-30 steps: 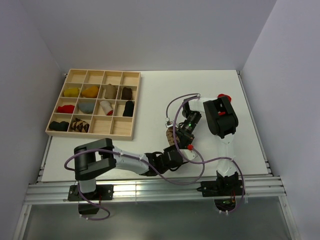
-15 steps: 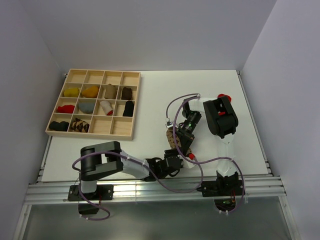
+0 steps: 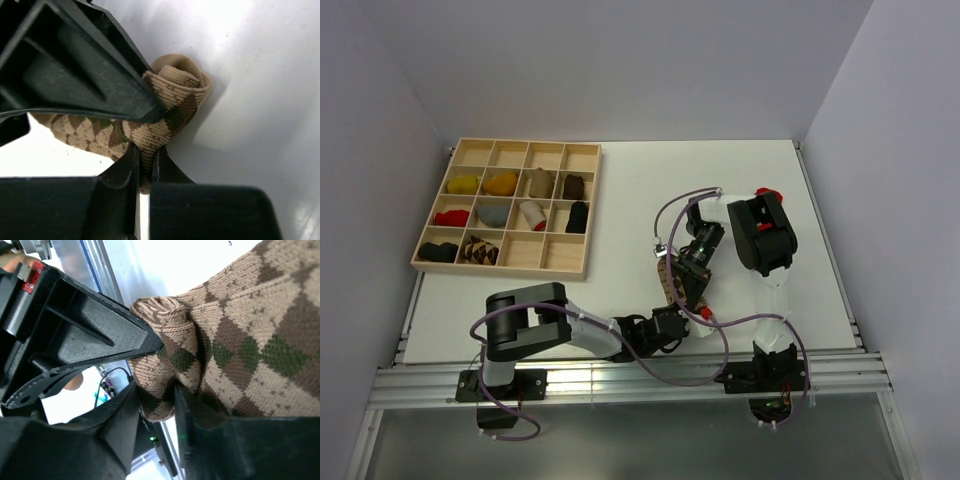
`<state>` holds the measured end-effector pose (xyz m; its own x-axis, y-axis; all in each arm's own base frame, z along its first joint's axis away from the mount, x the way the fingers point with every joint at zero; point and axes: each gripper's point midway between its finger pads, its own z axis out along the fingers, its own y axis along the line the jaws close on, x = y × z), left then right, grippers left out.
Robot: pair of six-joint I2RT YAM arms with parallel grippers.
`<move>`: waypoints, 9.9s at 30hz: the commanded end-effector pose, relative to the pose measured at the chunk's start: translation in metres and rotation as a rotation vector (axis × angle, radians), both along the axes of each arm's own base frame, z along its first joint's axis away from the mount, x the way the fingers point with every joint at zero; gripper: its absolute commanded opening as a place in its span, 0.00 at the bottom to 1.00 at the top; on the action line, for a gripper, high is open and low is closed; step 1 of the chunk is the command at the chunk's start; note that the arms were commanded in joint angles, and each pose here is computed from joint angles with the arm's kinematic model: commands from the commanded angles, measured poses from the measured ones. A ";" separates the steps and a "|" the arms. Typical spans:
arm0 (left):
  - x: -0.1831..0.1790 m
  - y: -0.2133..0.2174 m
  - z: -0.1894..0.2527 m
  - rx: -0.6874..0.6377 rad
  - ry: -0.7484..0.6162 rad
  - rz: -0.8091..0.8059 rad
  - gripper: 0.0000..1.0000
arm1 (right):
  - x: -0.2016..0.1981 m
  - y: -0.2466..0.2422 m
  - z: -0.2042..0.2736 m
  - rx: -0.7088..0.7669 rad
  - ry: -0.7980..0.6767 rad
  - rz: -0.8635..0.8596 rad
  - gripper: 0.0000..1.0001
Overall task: Roll the socks
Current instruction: Roll the sock at the center of the board.
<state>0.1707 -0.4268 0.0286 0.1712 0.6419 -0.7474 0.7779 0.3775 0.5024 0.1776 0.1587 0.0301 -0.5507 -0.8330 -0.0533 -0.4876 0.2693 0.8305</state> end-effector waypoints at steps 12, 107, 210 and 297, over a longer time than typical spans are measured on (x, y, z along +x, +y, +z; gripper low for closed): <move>-0.041 0.017 -0.022 -0.170 0.619 -0.073 0.00 | 0.088 0.009 0.034 0.160 -0.459 -0.266 0.53; 0.135 0.121 0.112 -0.991 0.865 0.541 0.42 | 0.008 -0.015 -0.008 0.121 -0.821 0.367 0.31; 0.071 0.017 -0.027 -0.165 1.466 0.293 0.00 | 0.070 -0.018 0.030 0.273 -1.482 0.147 0.83; 0.085 0.026 0.056 -0.252 0.255 0.150 0.83 | 0.064 -0.009 -0.019 0.014 -0.569 0.280 0.18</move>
